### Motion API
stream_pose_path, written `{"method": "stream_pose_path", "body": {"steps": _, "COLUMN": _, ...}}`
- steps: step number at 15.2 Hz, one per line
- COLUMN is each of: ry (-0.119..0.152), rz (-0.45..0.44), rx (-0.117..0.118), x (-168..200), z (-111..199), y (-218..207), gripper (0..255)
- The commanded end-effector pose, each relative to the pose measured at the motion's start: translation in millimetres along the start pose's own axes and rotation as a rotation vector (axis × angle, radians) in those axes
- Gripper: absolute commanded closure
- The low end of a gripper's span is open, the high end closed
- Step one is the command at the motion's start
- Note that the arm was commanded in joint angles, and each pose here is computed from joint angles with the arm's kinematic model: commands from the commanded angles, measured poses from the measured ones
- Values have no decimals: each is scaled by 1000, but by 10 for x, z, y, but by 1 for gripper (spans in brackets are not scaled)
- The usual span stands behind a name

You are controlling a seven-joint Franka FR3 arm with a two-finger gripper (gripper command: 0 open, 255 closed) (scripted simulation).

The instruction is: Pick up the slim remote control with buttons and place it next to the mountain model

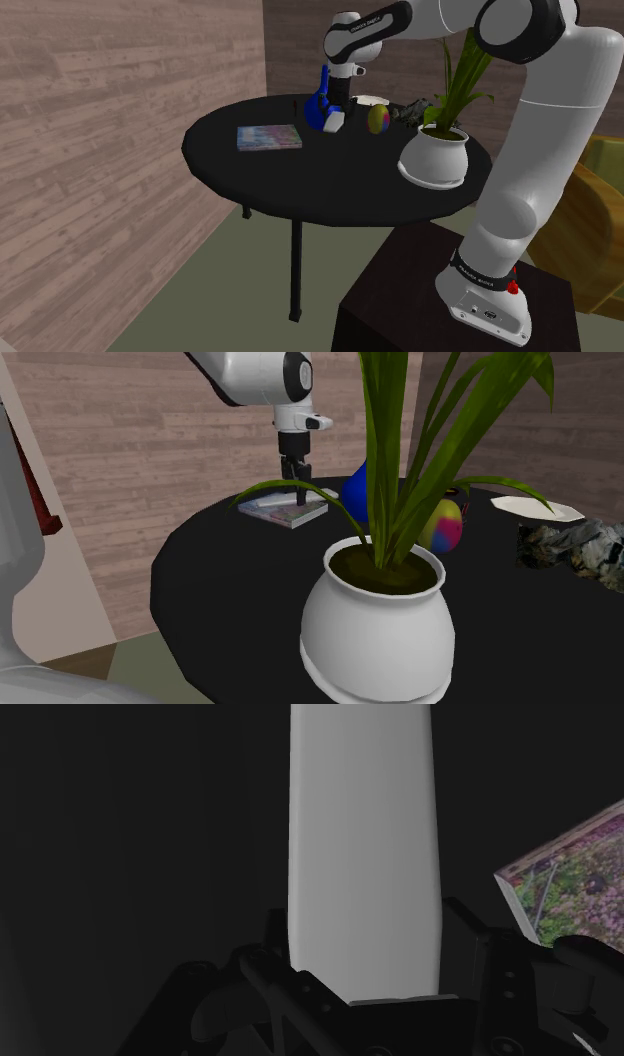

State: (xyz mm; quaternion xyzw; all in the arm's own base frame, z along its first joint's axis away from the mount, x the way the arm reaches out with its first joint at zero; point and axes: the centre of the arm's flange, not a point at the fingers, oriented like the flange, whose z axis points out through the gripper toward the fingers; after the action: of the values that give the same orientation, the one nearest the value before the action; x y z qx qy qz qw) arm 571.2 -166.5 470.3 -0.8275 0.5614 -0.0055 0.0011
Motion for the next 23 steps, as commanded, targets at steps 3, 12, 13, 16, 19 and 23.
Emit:
{"method": "stream_pose_path", "body": {"steps": 3, "ry": 0, "rz": 0, "rx": 0, "x": 1, "z": -209, "y": -6, "gripper": 255}}
{"method": "stream_pose_path", "body": {"steps": 12, "ry": 0, "rz": 0, "rx": 0, "x": 89, "z": -604, "y": 93, "gripper": 255}}
{"method": "stream_pose_path", "body": {"steps": 13, "ry": 0, "rz": 0, "rx": 0, "x": 173, "z": -604, "y": 194, "gripper": 255}}
{"method": "stream_pose_path", "body": {"steps": 16, "ry": 0, "rz": 0, "rx": 0, "x": 426, "z": -607, "y": 499, "gripper": 255}}
{"method": "stream_pose_path", "body": {"steps": 19, "ry": 0, "rz": 0, "rx": 0, "x": 679, "z": -609, "y": 803, "gripper": 255}}
{"method": "stream_pose_path", "body": {"steps": 23, "ry": 0, "rz": 0, "rx": 0, "x": 1017, "z": -612, "y": 1209, "gripper": 255}}
